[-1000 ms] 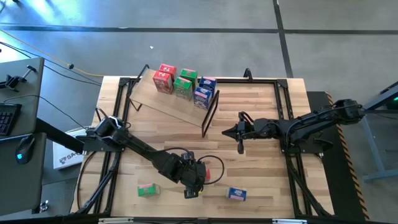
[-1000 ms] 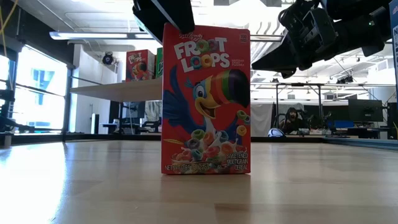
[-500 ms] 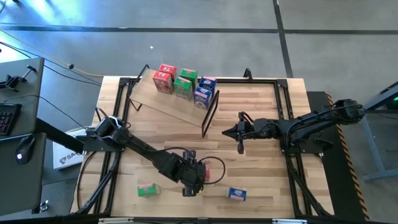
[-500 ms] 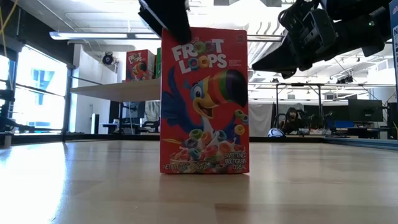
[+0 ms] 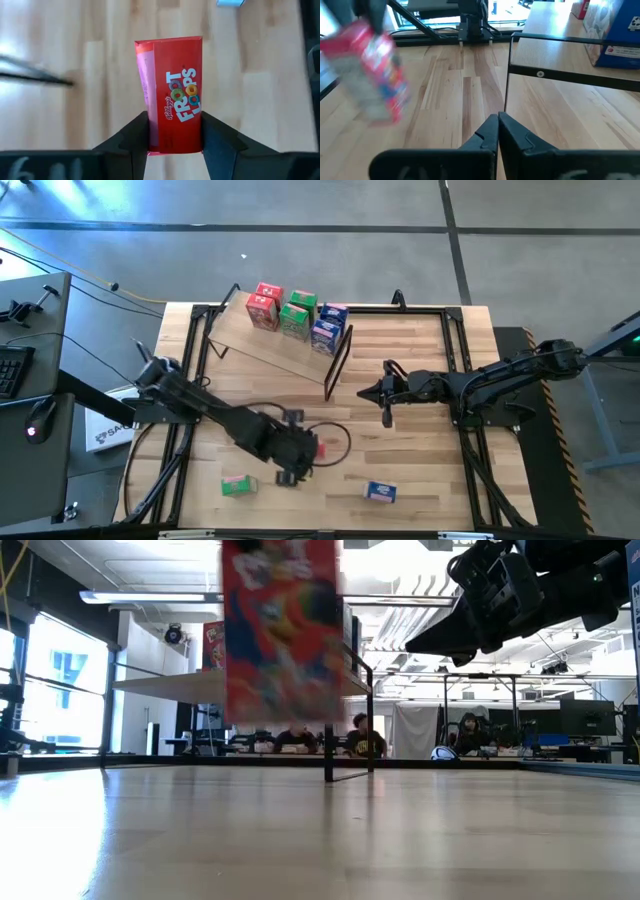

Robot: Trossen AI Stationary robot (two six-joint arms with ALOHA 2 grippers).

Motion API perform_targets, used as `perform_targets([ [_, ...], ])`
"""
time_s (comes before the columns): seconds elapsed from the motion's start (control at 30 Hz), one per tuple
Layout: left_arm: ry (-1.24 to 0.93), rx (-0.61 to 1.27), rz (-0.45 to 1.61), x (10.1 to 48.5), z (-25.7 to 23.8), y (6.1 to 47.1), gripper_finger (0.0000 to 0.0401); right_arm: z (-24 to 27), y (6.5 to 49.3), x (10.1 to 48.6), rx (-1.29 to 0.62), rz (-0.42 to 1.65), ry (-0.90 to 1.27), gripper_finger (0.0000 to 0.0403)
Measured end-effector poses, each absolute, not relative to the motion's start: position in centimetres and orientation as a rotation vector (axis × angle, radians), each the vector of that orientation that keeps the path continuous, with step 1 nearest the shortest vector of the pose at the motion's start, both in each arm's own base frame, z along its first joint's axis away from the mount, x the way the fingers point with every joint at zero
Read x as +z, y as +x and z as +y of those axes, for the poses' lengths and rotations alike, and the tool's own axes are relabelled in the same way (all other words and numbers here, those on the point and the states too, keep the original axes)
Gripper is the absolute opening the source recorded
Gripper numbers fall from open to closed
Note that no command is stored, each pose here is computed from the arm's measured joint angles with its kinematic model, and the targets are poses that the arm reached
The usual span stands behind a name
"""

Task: Stack cereal on shelf
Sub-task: Put the red cereal box on the shelf aligned with the other red cereal box

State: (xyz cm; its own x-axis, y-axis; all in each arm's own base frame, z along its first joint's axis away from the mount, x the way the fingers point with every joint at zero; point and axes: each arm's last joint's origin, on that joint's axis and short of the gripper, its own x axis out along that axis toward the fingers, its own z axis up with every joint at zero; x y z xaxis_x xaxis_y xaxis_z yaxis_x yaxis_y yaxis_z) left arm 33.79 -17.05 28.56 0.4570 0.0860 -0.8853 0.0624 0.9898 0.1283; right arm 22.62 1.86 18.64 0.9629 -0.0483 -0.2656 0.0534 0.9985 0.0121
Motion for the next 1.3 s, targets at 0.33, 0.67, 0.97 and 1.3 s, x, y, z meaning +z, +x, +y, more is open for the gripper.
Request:
perform_targets([
  [0.33, 0.219, 0.079, 1.166, 35.8, -11.0, 26.7, 0.0136, 1.9, 22.6, 18.7, -0.047, 0.267, 0.013, 0.0001],
  [0.67, 0.328, 0.234, 1.143, 40.4, -2.3, 21.7, 0.0135, 1.9, 22.6, 18.7, -0.040, 0.260, 0.014, 0.0001],
  [0.97, 0.368, 0.279, 1.226, 40.8, 3.8, 20.7, 0.0135, 1.9, 22.6, 18.6, -0.041, 0.270, 0.013, 0.0001],
  [1.3, 0.338, 0.284, 1.252, 40.7, 6.4, 20.4, 0.0137, 1.9, 22.6, 18.5, -0.041, 0.281, 0.011, 0.0001],
])
